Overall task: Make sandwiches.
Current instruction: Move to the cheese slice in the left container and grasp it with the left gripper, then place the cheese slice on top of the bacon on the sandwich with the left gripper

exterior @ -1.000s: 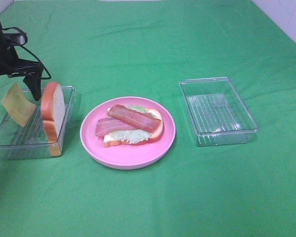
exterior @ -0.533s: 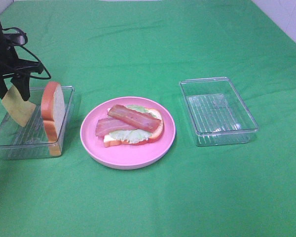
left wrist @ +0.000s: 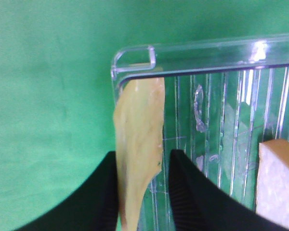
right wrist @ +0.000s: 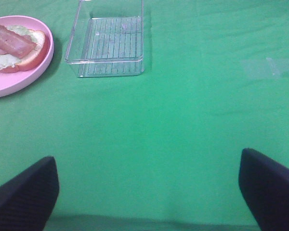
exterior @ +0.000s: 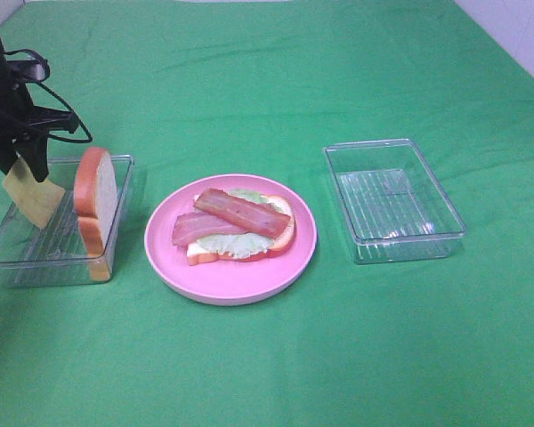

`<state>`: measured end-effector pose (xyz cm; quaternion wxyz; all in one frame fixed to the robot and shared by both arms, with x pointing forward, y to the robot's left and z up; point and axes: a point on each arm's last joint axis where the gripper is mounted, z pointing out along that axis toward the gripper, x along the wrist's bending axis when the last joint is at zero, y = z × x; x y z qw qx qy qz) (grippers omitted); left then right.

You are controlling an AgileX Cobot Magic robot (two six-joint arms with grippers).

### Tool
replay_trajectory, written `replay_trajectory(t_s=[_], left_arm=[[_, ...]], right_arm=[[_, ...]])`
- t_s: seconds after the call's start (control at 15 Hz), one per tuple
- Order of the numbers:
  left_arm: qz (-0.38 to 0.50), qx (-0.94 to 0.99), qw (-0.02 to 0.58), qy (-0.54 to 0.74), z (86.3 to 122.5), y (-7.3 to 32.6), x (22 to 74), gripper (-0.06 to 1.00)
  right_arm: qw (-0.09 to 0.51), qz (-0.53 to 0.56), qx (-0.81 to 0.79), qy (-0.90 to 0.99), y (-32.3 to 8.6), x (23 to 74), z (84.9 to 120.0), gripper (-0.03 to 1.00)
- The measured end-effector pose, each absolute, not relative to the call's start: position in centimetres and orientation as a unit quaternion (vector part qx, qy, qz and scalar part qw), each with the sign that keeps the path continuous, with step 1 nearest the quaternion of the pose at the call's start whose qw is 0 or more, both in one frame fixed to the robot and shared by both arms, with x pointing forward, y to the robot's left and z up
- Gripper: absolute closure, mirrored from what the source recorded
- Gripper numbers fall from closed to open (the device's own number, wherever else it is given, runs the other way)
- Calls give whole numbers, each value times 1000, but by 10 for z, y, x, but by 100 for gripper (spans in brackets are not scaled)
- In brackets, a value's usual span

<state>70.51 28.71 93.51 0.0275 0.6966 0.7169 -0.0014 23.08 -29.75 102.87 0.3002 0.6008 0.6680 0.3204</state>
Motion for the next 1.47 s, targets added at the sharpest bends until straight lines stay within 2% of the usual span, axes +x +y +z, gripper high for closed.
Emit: replay_trajectory(t_s=[0.07, 0.13, 0.47, 0.6, 0.67, 0.87, 1.13, 1.27, 1.47], left_arm=[[-1, 697, 27, 717, 935, 287, 705, 82], [-1, 697, 27, 717, 935, 287, 705, 91], [-1, 697, 27, 717, 935, 287, 705, 94], [5, 697, 38, 716, 946, 287, 704, 94], [29, 696, 64, 714, 978, 287, 700, 94], [69, 696, 121, 704, 1042, 279, 684, 94], [128, 717, 199, 655, 1121, 244, 660, 94], [142, 721, 249, 631, 1152, 225, 653, 94], [101, 735, 334, 581, 1182, 176, 639, 94]], right_arm=[[300, 320, 601, 668, -297, 231, 1029, 0], [300, 320, 601, 668, -297, 231, 1029, 0], [301, 321, 601, 668, -297, 231, 1029, 0], [301, 321, 601, 668, -297, 231, 1029, 0], [301, 321, 601, 668, -297, 231, 1029, 0], [301, 321, 601, 668, -297, 231, 1029, 0], [301, 321, 601, 668, -297, 231, 1029, 0], [301, 321, 601, 668, -297, 231, 1029, 0], [301, 321, 601, 668, -297, 231, 1029, 0]])
